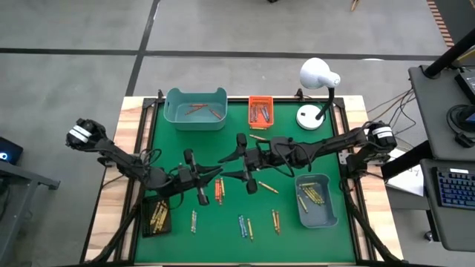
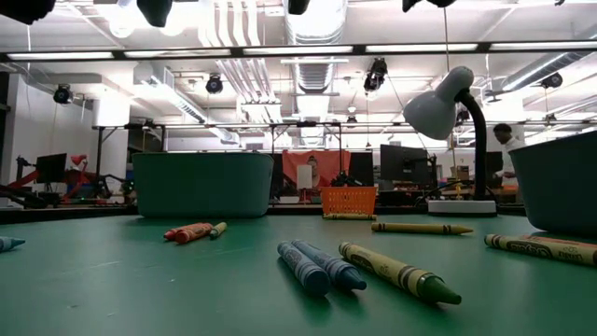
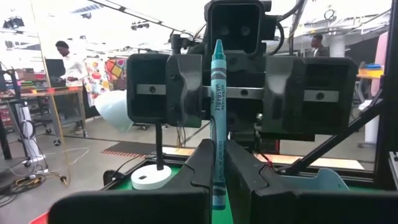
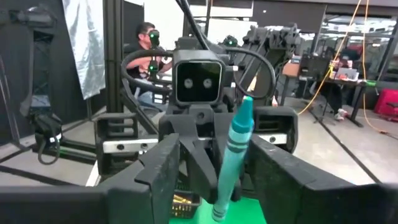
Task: Sort crayons
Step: Put the blue crayon into the orange bin
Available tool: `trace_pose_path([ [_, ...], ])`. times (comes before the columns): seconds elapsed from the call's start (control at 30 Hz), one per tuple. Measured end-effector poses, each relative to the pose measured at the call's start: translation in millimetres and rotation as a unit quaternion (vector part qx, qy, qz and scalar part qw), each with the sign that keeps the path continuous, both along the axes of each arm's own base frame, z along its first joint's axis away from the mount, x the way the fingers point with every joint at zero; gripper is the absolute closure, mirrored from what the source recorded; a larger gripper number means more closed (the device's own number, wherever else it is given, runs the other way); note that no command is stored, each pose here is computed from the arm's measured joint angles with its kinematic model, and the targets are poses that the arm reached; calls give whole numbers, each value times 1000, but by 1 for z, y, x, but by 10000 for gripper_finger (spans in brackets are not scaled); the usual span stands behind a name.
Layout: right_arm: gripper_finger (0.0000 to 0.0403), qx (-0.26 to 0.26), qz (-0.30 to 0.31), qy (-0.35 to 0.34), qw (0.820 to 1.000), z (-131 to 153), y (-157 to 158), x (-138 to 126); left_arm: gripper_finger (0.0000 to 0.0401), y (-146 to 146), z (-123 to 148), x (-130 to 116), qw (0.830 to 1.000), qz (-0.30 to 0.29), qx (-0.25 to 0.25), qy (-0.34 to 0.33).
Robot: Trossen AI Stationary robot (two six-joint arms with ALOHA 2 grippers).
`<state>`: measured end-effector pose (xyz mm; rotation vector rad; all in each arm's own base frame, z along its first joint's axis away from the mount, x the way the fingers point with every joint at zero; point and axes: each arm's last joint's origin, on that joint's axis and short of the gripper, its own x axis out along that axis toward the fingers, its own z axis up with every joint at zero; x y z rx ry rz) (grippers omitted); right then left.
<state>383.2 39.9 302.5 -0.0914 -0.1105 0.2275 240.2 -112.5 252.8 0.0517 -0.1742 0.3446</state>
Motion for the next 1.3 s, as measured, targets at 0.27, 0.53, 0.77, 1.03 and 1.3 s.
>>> trace_pose_path([
  [0.27, 327, 2, -5, -3, 1000, 2, -1, 1, 381, 0, 1, 0, 1000, -1, -3, -2],
  [0.53, 386, 2, -8, 1, 1000, 4, -3, 1, 349, 0, 1, 0, 1000, 1, -7, -2],
  [0.77, 388, -3, -74, 66, 995, 6, -27, -9, 299, 2, 2, -1, 999, 29, -15, 0],
  [1.03, 389, -73, -398, 251, 880, -17, -93, -34, 265, 12, -5, -9, 964, 256, -38, 57],
  [1.3, 389, 75, -478, 358, 799, -55, -181, -61, 269, 12, -5, -8, 969, 240, -34, 55],
])
